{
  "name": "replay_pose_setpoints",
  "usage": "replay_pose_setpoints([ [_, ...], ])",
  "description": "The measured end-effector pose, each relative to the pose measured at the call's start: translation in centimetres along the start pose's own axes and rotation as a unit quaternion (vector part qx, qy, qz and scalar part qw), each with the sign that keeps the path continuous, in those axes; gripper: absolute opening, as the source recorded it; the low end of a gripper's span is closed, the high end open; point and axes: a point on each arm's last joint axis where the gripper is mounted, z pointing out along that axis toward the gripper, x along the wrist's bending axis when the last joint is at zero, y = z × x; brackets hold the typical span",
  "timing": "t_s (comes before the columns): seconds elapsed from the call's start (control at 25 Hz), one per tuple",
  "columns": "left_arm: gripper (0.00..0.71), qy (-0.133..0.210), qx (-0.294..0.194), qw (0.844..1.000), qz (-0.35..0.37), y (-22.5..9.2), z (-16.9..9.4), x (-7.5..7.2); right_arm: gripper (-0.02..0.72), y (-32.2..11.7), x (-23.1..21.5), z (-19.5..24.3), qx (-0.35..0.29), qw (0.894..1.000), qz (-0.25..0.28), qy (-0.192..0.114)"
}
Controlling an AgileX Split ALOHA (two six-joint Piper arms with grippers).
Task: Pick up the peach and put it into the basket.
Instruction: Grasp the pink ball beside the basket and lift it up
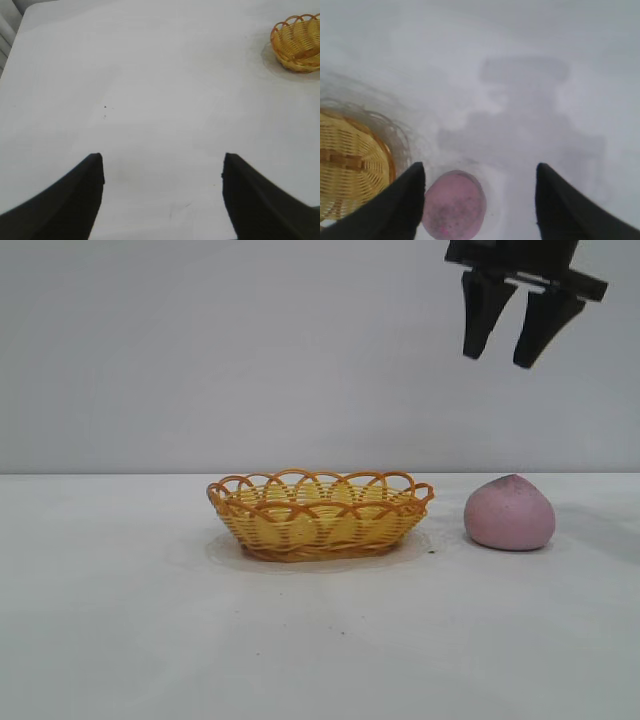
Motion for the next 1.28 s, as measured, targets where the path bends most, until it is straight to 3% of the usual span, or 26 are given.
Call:
replay_pose_setpoints([
  [0.2, 0.442, 0.001, 0.0, 1.0, 0.0, 0.0, 0.0, 0.0, 0.395, -0.4, 2.3, -3.1, -0.021, 1.0, -0.005, -0.017],
  [0.24, 0.442, 0.001, 0.0, 1.0, 0.0, 0.0, 0.0, 0.0, 0.354, -0.7, 2.9, -3.4, -0.02, 1.0, -0.005, -0.02],
  [0.44, 0.442, 0.001, 0.0, 1.0, 0.0, 0.0, 0.0, 0.0, 0.373, -3.7, 5.1, -3.6, 0.019, 1.0, -0.008, -0.016],
  [0.68, 0.442, 0.001, 0.0, 1.0, 0.0, 0.0, 0.0, 0.0, 0.373, -6.4, 5.2, -0.6, 0.088, 0.996, 0.001, -0.011],
  [1.04, 0.442, 0.001, 0.0, 1.0, 0.0, 0.0, 0.0, 0.0, 0.373, -7.1, 4.1, 5.5, 0.161, 0.987, 0.016, -0.008],
  [1.28, 0.442, 0.001, 0.0, 1.0, 0.0, 0.0, 0.0, 0.0, 0.373, -7.3, 3.4, 8.6, 0.179, 0.984, 0.02, -0.013],
])
